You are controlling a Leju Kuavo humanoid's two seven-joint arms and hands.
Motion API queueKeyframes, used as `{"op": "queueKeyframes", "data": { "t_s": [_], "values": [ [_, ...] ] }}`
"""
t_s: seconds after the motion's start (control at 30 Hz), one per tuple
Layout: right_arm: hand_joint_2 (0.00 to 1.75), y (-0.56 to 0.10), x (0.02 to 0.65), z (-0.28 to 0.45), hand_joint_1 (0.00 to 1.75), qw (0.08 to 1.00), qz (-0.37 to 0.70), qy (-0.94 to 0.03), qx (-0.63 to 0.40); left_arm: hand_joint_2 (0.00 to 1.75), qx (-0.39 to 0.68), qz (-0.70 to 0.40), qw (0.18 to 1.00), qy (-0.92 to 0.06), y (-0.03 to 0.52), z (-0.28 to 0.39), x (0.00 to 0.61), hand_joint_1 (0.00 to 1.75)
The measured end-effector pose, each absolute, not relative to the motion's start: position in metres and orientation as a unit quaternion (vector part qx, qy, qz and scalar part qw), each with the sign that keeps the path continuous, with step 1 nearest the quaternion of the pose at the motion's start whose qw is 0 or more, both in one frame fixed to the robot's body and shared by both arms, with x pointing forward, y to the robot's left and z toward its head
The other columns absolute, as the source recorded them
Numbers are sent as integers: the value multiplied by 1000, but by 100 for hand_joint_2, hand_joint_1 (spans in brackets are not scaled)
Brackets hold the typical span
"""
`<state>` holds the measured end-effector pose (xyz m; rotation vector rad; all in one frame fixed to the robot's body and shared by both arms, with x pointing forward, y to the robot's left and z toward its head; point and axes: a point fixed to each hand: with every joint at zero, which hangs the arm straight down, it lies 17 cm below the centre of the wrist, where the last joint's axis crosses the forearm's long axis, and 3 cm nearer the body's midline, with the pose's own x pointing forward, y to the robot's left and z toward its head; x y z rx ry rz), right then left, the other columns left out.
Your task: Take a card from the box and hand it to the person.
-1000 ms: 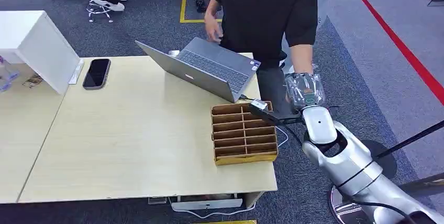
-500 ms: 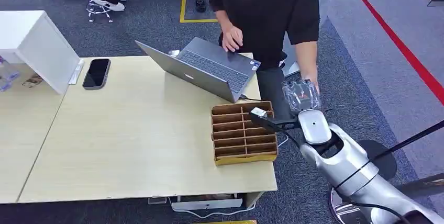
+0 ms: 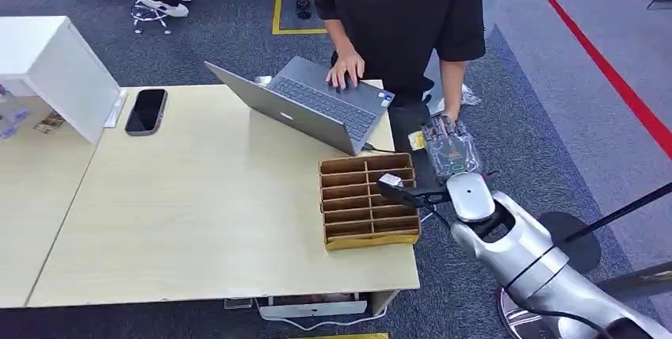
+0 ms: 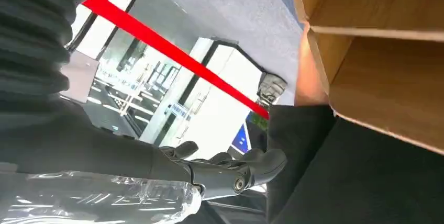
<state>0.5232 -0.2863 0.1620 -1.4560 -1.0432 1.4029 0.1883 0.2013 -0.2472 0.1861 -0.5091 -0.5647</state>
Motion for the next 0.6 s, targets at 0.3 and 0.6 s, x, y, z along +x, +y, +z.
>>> {"op": "queueKeyframes", "data": {
  "t_s": [0.3,0.6],
  "values": [
    [175,-294,525,194,0,412,489,-457,-618,0,92,-274,925,-248,202,-247,188,0],
    [175,-288,497,287,0,322,352,-573,-667,0,96,-269,927,-244,205,-249,184,0]
  ]
}}
